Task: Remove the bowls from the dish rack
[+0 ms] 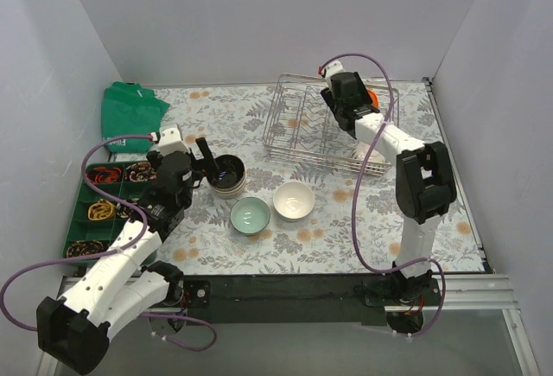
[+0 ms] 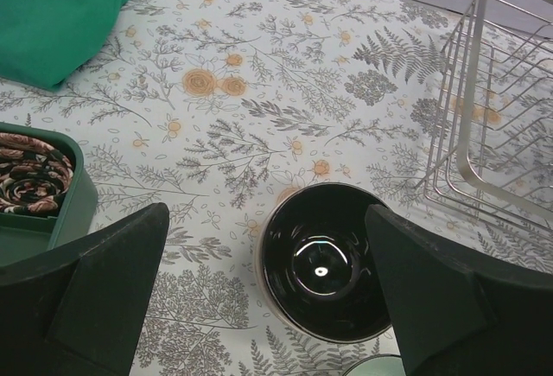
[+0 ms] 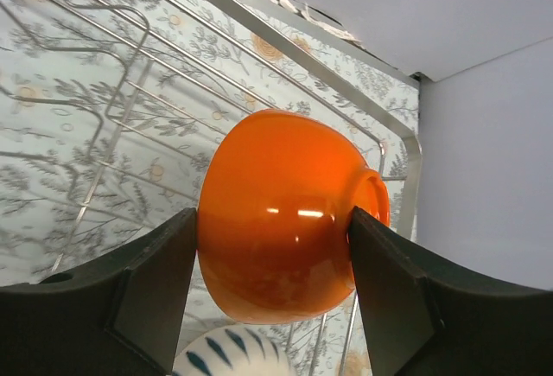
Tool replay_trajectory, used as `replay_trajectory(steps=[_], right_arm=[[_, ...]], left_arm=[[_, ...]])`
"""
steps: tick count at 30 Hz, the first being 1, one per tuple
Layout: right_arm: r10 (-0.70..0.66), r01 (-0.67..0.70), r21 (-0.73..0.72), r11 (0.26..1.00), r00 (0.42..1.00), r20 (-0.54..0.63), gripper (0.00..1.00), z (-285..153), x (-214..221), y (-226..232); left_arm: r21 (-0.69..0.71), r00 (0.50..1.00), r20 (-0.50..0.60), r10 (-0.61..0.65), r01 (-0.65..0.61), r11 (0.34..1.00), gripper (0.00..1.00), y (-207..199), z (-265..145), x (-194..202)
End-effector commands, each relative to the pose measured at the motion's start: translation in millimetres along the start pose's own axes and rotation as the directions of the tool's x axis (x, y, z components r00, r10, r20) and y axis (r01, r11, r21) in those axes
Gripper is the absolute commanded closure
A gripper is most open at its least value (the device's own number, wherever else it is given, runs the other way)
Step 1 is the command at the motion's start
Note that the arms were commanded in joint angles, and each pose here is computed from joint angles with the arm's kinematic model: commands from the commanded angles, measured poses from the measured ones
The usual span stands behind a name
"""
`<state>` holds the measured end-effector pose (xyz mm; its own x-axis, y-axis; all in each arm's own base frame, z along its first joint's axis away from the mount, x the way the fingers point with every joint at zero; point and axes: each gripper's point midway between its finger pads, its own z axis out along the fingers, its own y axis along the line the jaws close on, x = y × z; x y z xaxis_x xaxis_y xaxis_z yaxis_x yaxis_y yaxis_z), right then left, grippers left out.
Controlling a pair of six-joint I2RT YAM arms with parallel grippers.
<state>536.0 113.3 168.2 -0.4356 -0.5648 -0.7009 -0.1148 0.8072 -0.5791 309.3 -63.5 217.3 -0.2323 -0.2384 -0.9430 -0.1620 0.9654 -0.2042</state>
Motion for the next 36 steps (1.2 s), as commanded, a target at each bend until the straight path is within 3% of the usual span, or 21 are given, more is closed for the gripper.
replay_trajectory(steps=[1,8,16,20,27,36], right_arm=[[0.23,-0.22,-0.106,0.97,0.968,0.099,0.79,-40.3,-29.6,-6.1],[0.445,-0.388,-0.311,0.868,0.885,0.136,0.78,-96.3,-42.9,3.2],[0.665,-0.474,-0.593,0.651,0.732,0.146,0.77,-173.9,-63.2,16.8],[0.752,-0.461,-0.753,0.469,0.655,0.068,0.77,-217.4,-68.5,34.6],[0.828,-0.412,-0.878,0.245,0.559,-0.031,0.77,-268.9,-60.6,49.6],[0.859,-0.329,-0.944,0.035,0.492,-0.139,0.77,-310.1,-52.9,60.3]], left_arm=[[0.056,1.0,0.008,-0.014,0.014,0.998,0.02,-7.4,-4.4,-4.6],[0.119,1.0,0.003,-0.029,0.028,0.993,0.02,-17.7,-9.8,-7.1],[0.246,0.997,-0.035,-0.064,0.071,0.967,0.02,-42.3,-18.5,-8.7],[0.362,0.989,-0.089,-0.121,0.145,0.921,0.02,-69.6,-26.7,-11.6],[0.509,0.96,-0.224,-0.165,0.26,0.82,0.02,-114.9,-38.1,-4.5],[0.597,0.965,-0.238,-0.111,0.236,0.767,0.02,-178.1,-49.5,17.1]])
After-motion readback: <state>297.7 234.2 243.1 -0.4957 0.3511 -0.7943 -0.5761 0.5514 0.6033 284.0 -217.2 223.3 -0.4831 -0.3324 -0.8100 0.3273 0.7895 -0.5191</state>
